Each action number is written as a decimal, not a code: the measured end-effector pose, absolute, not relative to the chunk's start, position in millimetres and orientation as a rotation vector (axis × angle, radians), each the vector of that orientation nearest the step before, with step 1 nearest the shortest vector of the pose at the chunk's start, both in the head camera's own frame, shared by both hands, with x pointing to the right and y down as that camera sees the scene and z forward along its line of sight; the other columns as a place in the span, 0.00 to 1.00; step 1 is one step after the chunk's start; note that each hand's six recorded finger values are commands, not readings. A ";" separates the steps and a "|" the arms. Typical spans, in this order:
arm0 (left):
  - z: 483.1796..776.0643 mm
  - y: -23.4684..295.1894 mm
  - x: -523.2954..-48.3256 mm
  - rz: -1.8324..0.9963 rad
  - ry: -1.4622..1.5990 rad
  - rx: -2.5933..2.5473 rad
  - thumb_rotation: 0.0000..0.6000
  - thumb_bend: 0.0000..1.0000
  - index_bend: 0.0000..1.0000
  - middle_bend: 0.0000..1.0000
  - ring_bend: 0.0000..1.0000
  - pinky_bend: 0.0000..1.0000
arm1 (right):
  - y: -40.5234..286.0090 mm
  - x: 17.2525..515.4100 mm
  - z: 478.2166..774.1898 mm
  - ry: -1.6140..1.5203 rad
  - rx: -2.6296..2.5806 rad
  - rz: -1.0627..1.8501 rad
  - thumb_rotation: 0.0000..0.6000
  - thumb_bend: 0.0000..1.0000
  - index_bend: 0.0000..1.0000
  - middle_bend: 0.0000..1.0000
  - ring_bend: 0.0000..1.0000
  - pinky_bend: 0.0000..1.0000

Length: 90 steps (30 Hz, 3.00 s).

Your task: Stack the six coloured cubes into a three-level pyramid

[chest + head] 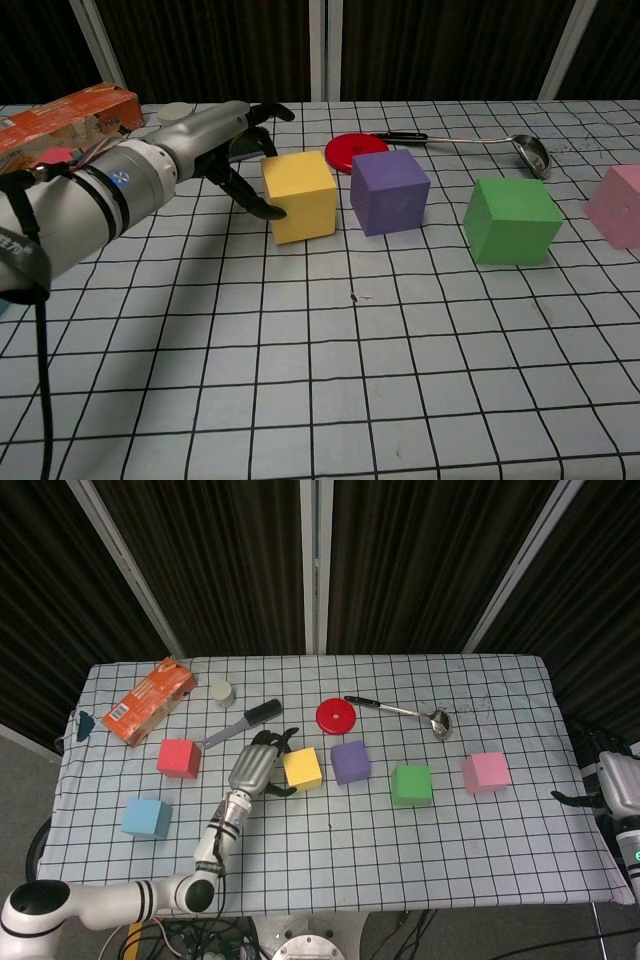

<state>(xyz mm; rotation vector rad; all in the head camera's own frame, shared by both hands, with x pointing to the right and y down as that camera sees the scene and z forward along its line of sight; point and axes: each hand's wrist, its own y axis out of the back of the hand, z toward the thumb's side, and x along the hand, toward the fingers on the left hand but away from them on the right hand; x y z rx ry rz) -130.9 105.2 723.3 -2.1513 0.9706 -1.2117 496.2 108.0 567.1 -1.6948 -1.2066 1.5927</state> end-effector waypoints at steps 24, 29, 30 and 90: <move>731.8 112.0 -161.7 -1.121 0.787 -2.216 1.00 0.10 0.06 0.41 0.16 0.10 | 107.2 492.3 570.3 -1.186 -1.682 1.619 1.00 0.03 0.00 0.05 0.00 0.00; 732.8 113.6 -165.2 -1.124 0.767 -2.236 1.00 0.06 0.05 0.19 0.11 0.09 | 108.1 492.1 572.2 -1.179 -1.681 1.629 1.00 0.03 0.00 0.05 0.00 0.00; 732.6 113.5 -165.4 -1.124 0.769 -2.239 1.00 0.06 0.05 0.18 0.11 0.09 | 108.3 492.0 573.0 -1.177 -1.682 1.632 1.00 0.03 0.00 0.05 0.00 0.00; 603.5 178.7 -486.3 -1.498 1.436 -1.589 1.00 0.00 0.04 0.08 0.00 0.06 | 43.4 170.2 696.5 -0.382 -2.052 1.183 1.00 0.10 0.00 0.18 0.00 0.00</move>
